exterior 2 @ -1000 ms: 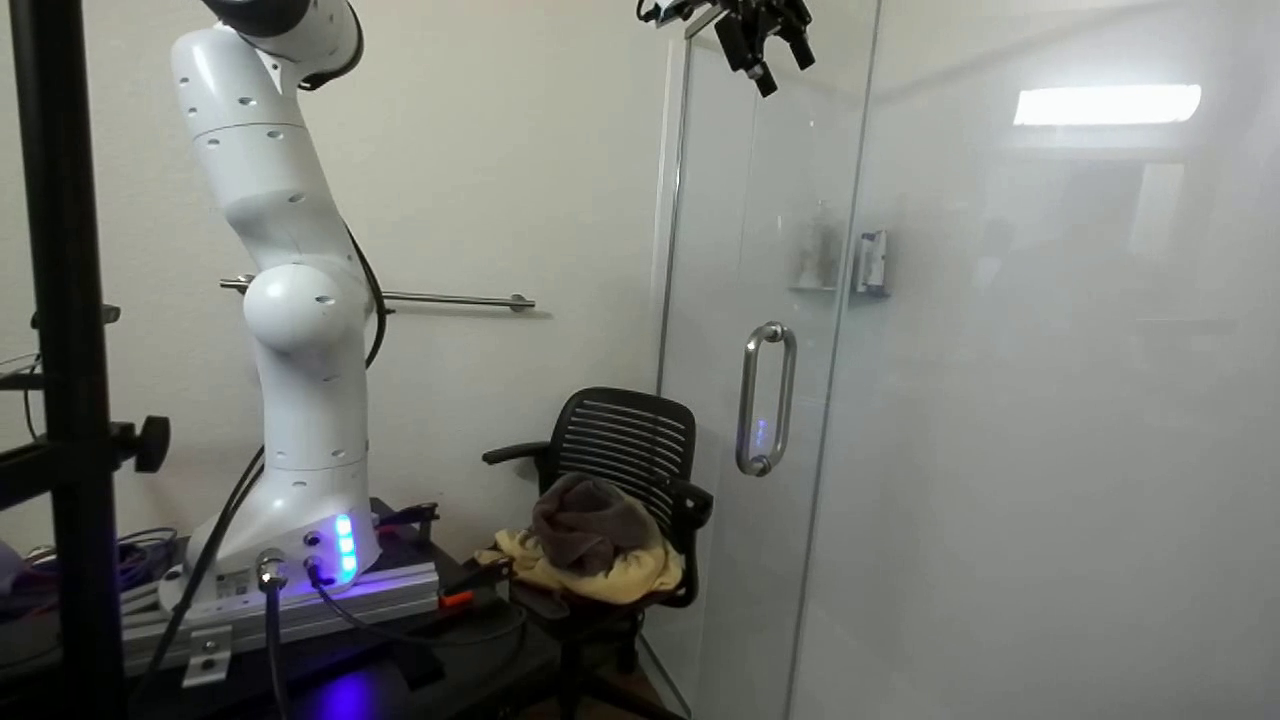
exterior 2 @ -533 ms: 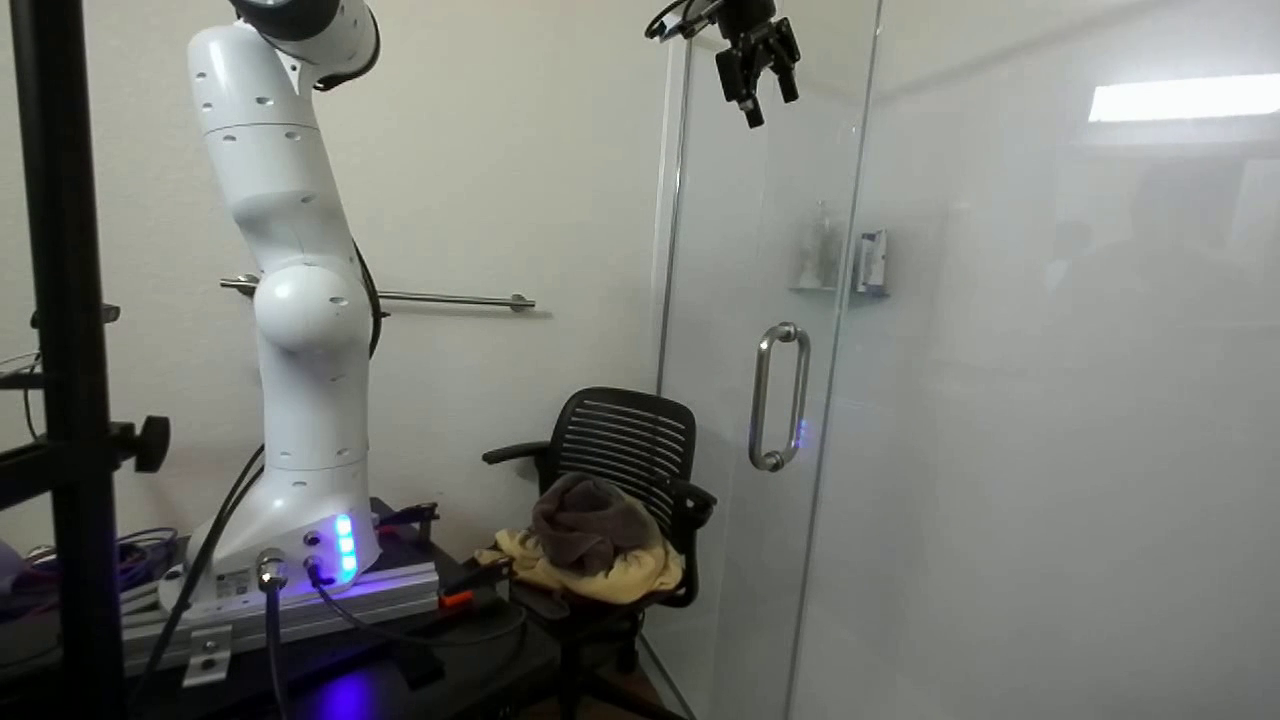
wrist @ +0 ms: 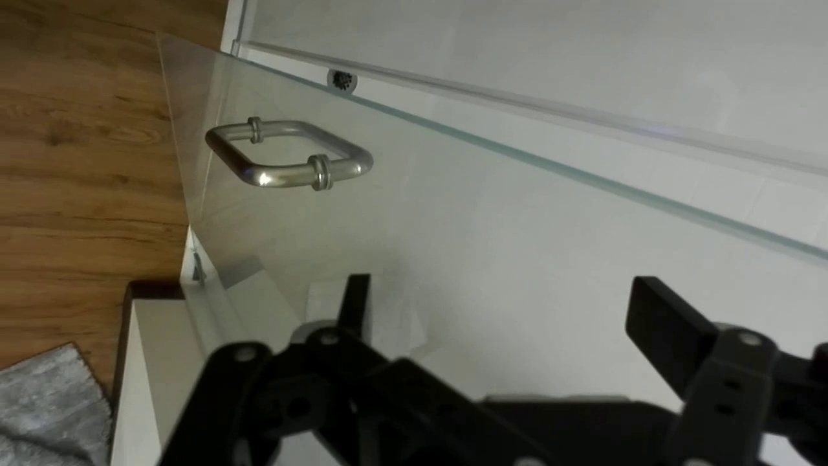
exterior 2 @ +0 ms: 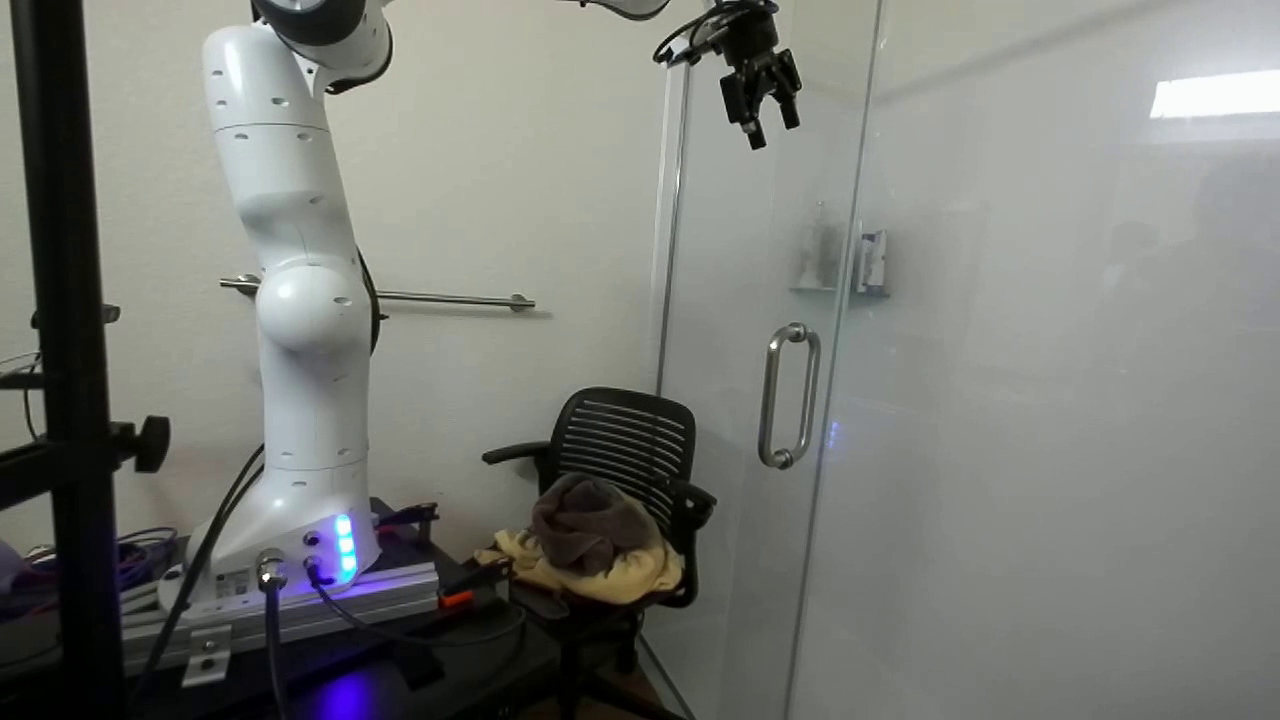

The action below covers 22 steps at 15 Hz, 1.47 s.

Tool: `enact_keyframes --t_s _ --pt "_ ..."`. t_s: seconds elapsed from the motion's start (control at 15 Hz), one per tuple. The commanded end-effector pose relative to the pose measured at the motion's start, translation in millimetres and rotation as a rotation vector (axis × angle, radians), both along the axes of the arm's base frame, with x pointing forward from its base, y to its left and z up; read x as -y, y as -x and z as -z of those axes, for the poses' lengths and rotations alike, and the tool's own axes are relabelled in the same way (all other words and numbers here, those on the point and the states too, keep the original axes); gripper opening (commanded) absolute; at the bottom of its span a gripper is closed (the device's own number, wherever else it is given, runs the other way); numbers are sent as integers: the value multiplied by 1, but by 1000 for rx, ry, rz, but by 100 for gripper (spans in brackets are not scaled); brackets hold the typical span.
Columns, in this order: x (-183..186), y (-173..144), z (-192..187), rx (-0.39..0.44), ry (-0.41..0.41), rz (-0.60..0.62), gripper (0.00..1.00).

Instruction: Close the shower door

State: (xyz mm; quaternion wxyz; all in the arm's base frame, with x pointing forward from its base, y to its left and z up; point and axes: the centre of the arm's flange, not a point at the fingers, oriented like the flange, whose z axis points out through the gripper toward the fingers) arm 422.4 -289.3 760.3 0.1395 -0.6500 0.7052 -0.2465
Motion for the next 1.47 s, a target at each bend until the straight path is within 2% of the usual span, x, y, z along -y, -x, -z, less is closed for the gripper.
enact_keyframes --t_s 0.0,0.2,0.33,0.47,0.67,1.07,1.27,1.4 --pt "-1 -1 0 -8 12 20 100" --pt "-3 -2 0 -13 19 28 100" --pt "-5 6 16 -30 74 2 100" --pt "4 -10 32 -12 123 50 100" --pt "-4 -45 50 47 192 96 100" --pt "-34 -92 58 5 76 51 100" --pt "-36 -102 63 -13 84 82 100" --pt "-39 -96 76 -61 121 94 100"
